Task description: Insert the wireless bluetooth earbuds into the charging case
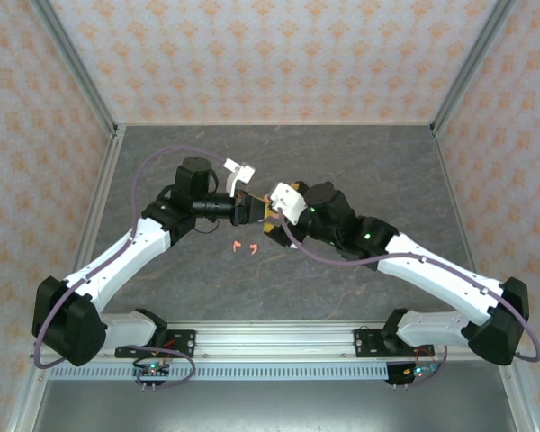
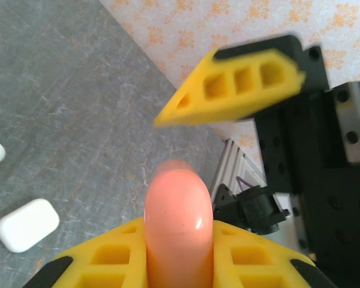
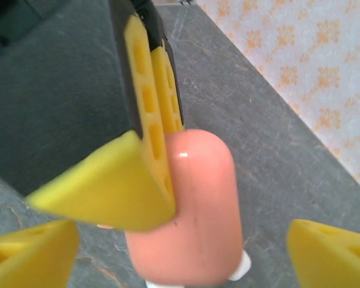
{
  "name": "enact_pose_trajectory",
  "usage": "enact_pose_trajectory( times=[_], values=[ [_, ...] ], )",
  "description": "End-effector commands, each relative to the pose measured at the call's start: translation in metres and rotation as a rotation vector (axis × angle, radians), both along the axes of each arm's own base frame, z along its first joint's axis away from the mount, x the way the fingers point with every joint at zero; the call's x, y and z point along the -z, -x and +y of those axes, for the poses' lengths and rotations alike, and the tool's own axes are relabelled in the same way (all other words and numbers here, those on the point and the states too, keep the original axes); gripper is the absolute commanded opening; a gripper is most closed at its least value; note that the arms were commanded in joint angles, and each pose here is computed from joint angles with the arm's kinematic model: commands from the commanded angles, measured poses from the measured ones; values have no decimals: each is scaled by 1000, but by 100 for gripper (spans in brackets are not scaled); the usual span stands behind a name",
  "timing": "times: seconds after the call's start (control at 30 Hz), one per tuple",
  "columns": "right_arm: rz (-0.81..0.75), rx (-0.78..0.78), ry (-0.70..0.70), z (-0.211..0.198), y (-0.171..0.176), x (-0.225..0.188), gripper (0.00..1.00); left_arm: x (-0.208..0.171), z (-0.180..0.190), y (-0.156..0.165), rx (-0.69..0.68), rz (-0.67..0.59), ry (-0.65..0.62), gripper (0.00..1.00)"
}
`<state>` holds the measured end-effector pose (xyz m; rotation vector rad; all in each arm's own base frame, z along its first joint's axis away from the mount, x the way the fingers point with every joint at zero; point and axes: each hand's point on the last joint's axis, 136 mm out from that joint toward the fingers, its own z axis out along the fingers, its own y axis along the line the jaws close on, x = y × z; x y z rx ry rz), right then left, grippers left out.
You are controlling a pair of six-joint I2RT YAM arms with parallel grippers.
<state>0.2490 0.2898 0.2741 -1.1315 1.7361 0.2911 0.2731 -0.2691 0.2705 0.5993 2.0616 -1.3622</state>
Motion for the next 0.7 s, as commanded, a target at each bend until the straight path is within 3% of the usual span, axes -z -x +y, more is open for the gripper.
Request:
enact_pose_trajectory(
  times=[0.0, 0.17, 0.33, 0.67],
  values=[
    [31, -17, -91, -15, 14, -22, 99, -14, 1, -5, -28, -94, -18, 15],
    [150, -46, -236, -36, 23, -32, 99, -15, 5, -7, -40, -210, -18, 8],
    [284, -114, -408, -40, 23, -42, 100, -25, 6, 10, -7, -376, 5, 8],
    [367, -169, -420, -20, 9, -38, 94, -32, 4, 27, 53, -451, 13, 6]
  ],
)
